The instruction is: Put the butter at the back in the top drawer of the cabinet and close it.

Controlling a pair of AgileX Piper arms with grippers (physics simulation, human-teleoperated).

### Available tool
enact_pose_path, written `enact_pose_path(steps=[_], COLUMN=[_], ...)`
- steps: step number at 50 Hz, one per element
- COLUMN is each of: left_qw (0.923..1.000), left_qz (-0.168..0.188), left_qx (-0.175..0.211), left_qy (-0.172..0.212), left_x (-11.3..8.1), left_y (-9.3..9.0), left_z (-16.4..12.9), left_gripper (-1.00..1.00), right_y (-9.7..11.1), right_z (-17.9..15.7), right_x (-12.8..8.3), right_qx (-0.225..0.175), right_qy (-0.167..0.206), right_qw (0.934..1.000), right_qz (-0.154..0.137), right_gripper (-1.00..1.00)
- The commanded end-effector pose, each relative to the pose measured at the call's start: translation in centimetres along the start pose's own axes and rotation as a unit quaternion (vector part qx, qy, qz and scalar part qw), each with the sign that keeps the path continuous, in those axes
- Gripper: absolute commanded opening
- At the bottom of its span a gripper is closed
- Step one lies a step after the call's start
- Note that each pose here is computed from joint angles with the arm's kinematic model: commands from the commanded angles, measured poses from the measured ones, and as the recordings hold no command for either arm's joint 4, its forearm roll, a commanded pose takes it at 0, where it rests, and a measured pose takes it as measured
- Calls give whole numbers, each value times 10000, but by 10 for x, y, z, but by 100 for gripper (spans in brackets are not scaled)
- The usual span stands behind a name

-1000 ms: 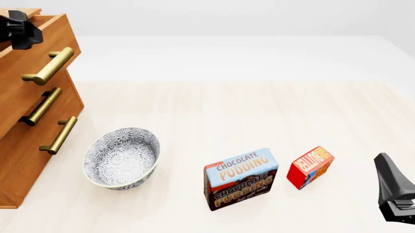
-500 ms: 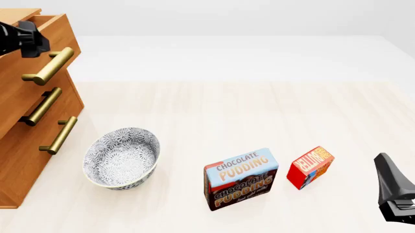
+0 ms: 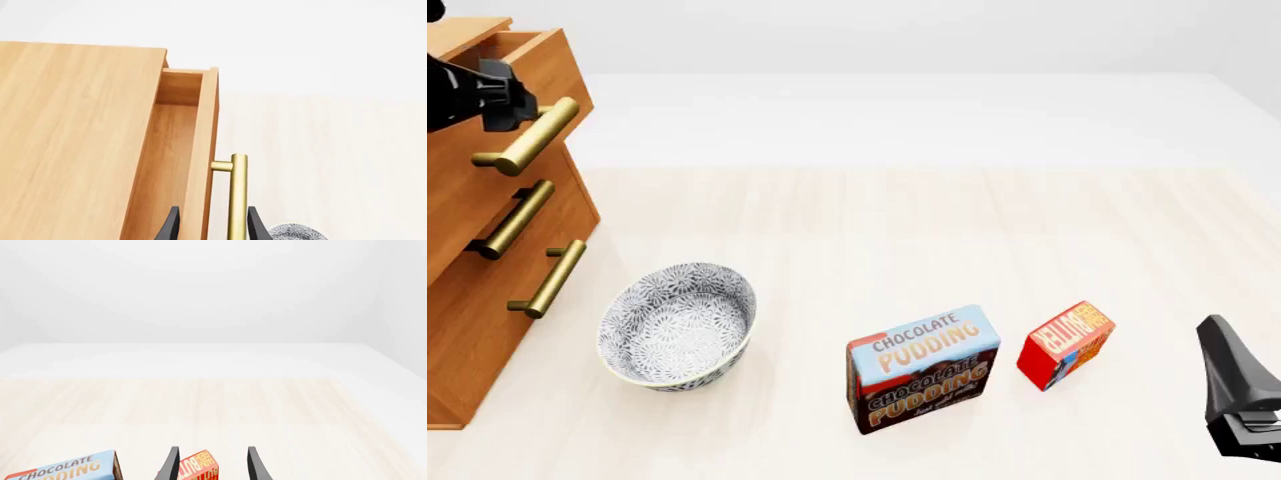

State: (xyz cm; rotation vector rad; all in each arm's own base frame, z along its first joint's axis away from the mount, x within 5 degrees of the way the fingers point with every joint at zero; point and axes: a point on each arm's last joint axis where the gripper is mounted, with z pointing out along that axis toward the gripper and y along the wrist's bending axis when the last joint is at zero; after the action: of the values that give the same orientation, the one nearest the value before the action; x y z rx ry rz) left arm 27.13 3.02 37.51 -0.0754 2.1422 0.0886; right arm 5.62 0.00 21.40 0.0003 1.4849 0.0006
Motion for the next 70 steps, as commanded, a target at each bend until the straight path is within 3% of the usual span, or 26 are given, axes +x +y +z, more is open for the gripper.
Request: enact_pose_path(steps=[1, 70], left_qw=[10000, 9993], left_qz=[-27, 23], left_qx=[-14, 117], left_qy=[56, 357], left_x=[4, 20], left_y=[1, -8], left_z=[6, 38], left_gripper=[100, 100], right_y=[0, 0], right_z=[0, 0], right_x=[0, 0], right_qx=[0, 0], right_qy=[1, 0], right_qw=[10000, 10000], right_qz=[0, 2], right_gripper=[100, 100])
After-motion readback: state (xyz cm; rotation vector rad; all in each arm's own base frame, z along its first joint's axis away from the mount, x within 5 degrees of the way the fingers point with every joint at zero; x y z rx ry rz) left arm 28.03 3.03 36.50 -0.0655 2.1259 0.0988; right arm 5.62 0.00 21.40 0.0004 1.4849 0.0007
